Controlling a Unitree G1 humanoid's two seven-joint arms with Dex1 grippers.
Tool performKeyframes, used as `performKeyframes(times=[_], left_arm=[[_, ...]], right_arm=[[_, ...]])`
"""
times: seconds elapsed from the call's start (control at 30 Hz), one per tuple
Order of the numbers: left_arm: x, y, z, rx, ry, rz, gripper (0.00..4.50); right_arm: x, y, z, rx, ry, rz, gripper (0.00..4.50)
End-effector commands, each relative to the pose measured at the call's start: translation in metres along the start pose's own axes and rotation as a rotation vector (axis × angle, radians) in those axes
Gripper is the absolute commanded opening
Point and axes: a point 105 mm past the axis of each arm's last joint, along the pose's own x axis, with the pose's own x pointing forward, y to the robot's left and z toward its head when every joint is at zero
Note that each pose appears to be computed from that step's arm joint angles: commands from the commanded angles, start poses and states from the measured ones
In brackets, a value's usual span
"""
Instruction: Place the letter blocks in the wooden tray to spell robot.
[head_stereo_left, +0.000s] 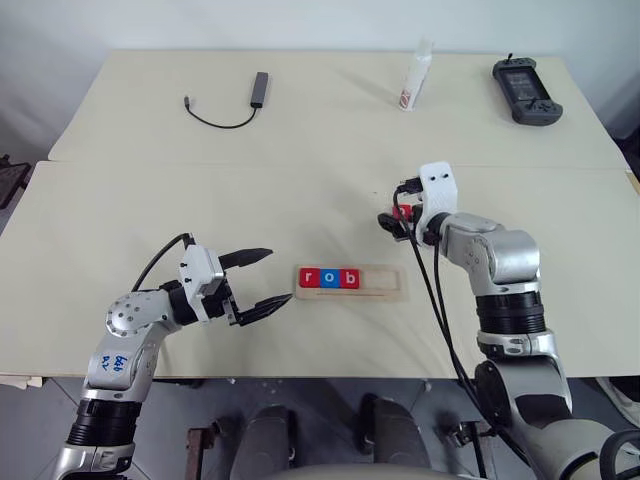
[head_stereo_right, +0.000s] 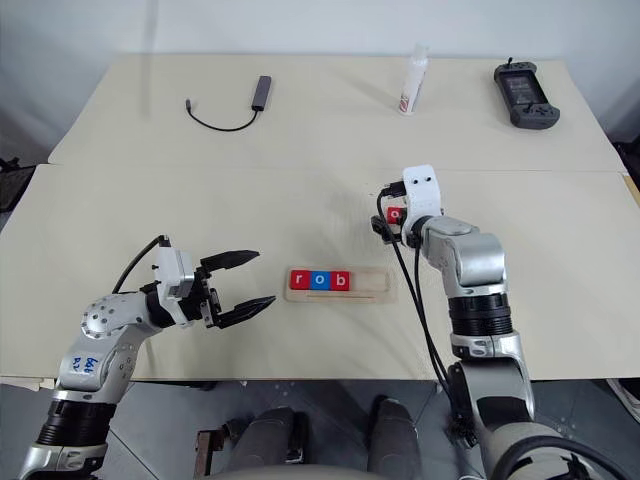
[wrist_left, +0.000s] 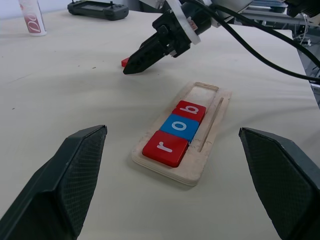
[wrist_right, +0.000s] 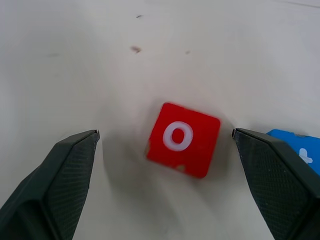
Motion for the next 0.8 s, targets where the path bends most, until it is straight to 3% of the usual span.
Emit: performKeyframes(times=[0.03,0.3,0.57,0.8], left_arm=[[0.0,-0.002,0.011,0.048,-0.021,-0.012,4.5],[0.001,-0.001,0.01,0.049,-0.019,-0.018,4.5],[0.011,-0.007,0.013,0.053,-0.052,-0.084,4.5],[0.022,-0.013,0.015,0.039,-0.068,-0.173,4.5]], right_arm=[[0.001,0.002,-0.002,0.018,-0.009,-0.021,4.09],[-0.003,0.002,-0.004,0.03,-0.013,-0.012,1.5],[-0.037,-0.001,-0.001,0.008,-0.05,0.001,1.46],[-0.1,-0.011,-0.04,0.026,0.016,-0.065,1.46]])
